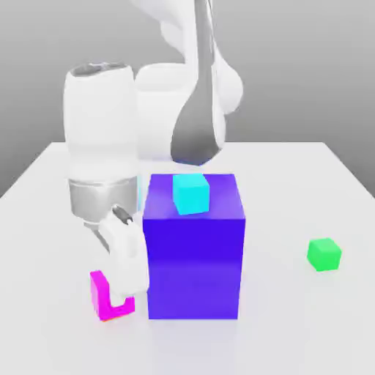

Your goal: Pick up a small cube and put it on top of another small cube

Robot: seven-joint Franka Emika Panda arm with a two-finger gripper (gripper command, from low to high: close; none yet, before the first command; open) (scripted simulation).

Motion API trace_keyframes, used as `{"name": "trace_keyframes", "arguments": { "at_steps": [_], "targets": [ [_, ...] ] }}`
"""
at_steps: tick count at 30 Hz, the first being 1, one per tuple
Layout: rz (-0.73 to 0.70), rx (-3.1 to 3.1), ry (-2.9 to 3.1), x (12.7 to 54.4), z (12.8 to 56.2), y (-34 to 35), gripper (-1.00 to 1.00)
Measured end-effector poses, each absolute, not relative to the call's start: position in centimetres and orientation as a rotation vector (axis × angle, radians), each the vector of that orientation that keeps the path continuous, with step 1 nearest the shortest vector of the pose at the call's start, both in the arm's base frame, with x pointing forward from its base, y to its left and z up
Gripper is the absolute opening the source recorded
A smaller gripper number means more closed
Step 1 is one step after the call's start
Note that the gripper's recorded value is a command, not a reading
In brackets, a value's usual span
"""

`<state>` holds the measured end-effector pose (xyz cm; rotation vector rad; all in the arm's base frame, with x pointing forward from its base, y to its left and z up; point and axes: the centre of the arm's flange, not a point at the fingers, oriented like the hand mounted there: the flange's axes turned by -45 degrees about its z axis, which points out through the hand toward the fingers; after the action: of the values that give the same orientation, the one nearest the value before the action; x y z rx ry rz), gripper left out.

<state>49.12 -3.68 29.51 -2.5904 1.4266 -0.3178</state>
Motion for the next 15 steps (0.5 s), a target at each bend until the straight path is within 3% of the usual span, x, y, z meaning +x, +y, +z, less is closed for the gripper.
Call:
{"name": "trace_keyframes", "arguments": {
  "at_steps": [3, 6, 15],
  "targets": [
    [-0.309, -2.610, 1.306, 49.5, 30.8, 3.3, -1.00],
    [-0.239, -2.618, 1.259, 47.2, 30.8, 10.9, -1.00],
    [-0.044, -2.684, 1.219, 34.1, 29.5, 28.2, -1.00]
  ]
}}
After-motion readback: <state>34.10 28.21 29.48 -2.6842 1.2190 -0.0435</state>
